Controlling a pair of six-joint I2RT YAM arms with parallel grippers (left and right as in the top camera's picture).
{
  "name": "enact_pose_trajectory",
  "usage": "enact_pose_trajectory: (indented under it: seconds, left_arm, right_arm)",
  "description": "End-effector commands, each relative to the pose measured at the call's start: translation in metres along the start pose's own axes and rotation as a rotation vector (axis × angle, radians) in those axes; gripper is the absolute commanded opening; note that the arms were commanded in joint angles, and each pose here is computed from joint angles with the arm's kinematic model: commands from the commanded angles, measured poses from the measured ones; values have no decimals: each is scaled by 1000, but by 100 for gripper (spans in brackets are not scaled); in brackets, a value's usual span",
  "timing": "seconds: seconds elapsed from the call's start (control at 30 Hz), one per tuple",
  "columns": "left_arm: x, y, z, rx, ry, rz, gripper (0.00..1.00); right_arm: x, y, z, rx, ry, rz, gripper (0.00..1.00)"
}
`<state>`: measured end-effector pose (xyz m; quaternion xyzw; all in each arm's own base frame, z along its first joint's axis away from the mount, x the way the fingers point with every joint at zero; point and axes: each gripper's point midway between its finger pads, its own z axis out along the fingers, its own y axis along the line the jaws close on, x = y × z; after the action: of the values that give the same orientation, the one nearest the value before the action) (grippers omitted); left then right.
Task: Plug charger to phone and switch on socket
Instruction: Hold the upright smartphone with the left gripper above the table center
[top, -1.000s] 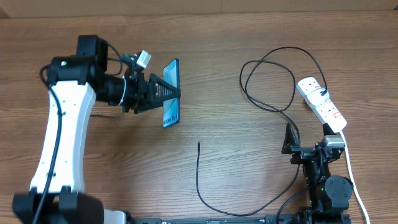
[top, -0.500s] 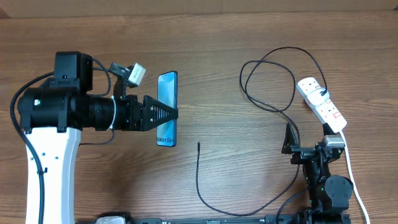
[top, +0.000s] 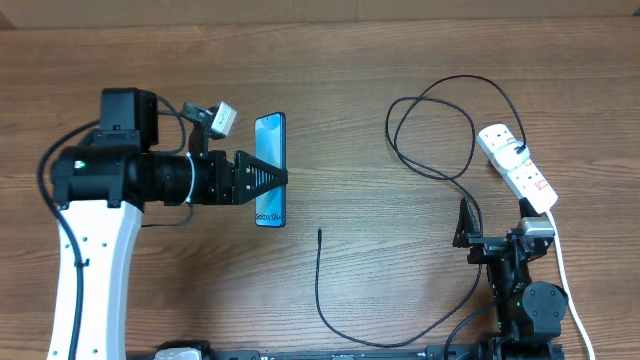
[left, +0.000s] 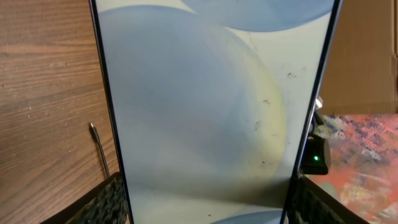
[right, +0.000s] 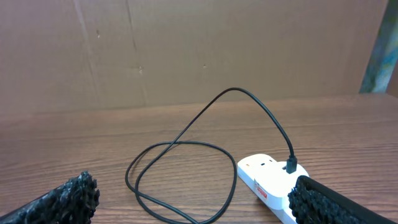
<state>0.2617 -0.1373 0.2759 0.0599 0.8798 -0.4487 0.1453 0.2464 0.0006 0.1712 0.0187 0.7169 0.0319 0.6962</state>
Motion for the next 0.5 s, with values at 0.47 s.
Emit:
enact_pose_trajectory:
  seconds: [0.47]
  left_arm:
    - [-7, 35, 41, 136, 9, -251, 27]
  right_arm:
    - [1, 0, 0, 2, -5, 2, 100]
